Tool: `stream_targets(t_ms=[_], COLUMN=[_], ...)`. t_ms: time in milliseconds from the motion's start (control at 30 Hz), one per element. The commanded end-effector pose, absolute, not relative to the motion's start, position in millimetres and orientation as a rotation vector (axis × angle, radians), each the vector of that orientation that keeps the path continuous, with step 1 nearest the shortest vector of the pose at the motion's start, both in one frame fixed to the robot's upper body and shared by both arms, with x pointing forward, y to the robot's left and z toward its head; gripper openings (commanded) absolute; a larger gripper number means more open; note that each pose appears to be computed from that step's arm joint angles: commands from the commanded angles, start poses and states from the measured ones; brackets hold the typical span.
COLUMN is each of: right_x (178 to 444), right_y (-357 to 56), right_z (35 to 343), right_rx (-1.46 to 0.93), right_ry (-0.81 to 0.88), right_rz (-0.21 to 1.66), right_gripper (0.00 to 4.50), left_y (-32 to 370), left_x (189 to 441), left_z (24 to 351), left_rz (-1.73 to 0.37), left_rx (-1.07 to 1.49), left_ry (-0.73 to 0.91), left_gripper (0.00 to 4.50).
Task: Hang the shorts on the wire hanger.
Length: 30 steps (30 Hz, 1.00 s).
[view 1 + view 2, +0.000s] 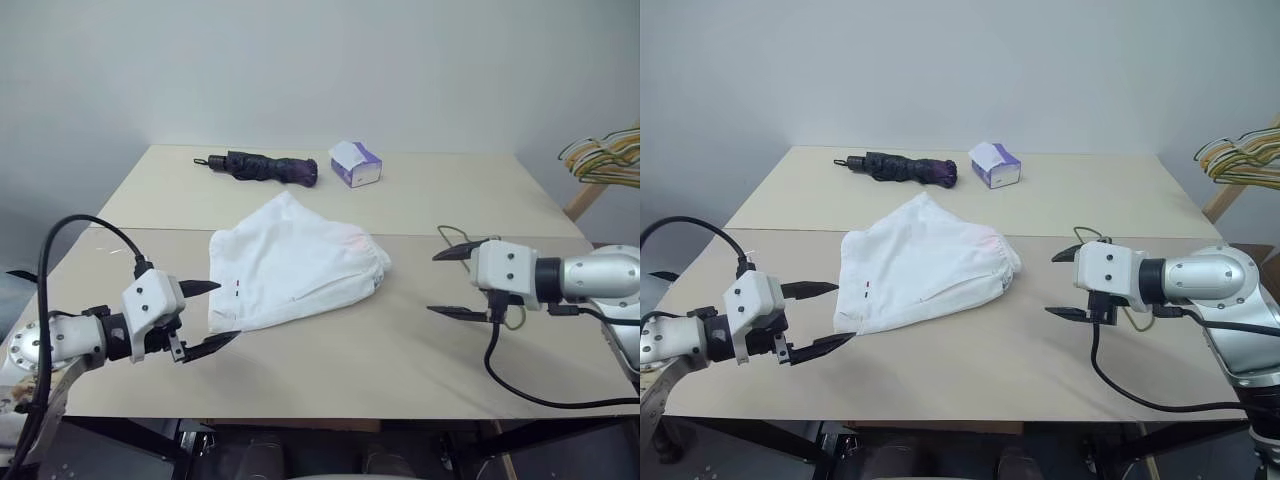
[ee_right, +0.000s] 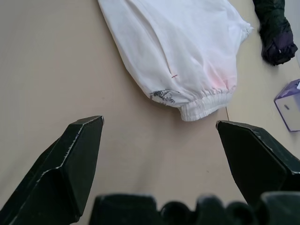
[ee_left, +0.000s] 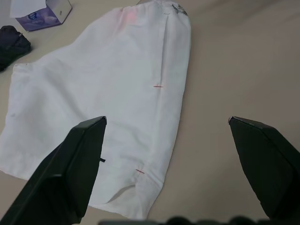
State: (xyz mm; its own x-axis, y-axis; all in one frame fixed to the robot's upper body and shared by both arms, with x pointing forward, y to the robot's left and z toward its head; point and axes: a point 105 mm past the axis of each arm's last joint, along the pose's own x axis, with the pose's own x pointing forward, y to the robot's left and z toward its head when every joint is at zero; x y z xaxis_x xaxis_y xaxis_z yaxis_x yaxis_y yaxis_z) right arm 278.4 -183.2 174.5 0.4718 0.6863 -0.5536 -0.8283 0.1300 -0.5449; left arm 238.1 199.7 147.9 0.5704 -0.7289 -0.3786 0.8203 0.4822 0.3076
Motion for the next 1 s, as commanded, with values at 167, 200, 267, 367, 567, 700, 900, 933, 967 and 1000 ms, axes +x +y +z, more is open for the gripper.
stream_targets(t_ms=[167, 200, 267, 367, 567, 700, 900, 933, 967, 1000], right_x=[281.6, 281.8, 282.3, 282.8, 287.0, 282.3, 278.2, 277.1, 275.9, 274.4], right_y=[-181.7, -180.9, -179.7, -178.8, -185.0, -184.9, -181.7, -179.9, -178.6, -177.7], right_z=[185.8, 185.6, 185.0, 184.6, 178.9, 178.9, 172.0, 171.4, 170.6, 169.5], right_rx=[-0.936, -0.934, -0.933, -0.924, -0.924, -0.904, -0.872, -0.864, -0.858, -0.854], right_ry=[0.148, 0.145, 0.143, 0.139, 0.172, 0.174, 0.172, 0.168, 0.168, 0.169], right_rz=[1.086, 1.086, 1.086, 1.078, 1.028, 1.014, 0.986, 0.985, 0.984, 0.983], right_gripper=[4.46, 4.46, 4.46, 4.46, 4.46, 4.46, 4.46, 4.46, 4.46, 4.46], left_y=[199.0, 199.4, 199.4, 201.7, 209.7, 207.7, 214.9, 216.6, 217.0, 216.3], left_x=[246.7, 246.7, 245.9, 244.2, 241.5, 235.7, 240.5, 247.5, 253.0, 257.7], left_z=[164.3, 163.8, 161.0, 147.8, 121.0, 114.2, 93.1, 91.4, 90.8, 90.8], left_rz=[-0.897, -0.894, -0.896, -0.901, -0.911, -0.967, -0.998, -0.976, -0.963, -0.962], left_rx=[0.513, 0.512, 0.512, 0.54, 0.584, 0.54, 0.592, 0.6, 0.594, 0.599], left_ry=[0.138, 0.145, 0.164, 0.245, 0.374, 0.391, 0.477, 0.469, 0.464, 0.453], left_gripper=[4.5, 4.5, 4.5, 4.5, 4.5, 4.5, 4.5, 4.5, 4.5, 4.5])
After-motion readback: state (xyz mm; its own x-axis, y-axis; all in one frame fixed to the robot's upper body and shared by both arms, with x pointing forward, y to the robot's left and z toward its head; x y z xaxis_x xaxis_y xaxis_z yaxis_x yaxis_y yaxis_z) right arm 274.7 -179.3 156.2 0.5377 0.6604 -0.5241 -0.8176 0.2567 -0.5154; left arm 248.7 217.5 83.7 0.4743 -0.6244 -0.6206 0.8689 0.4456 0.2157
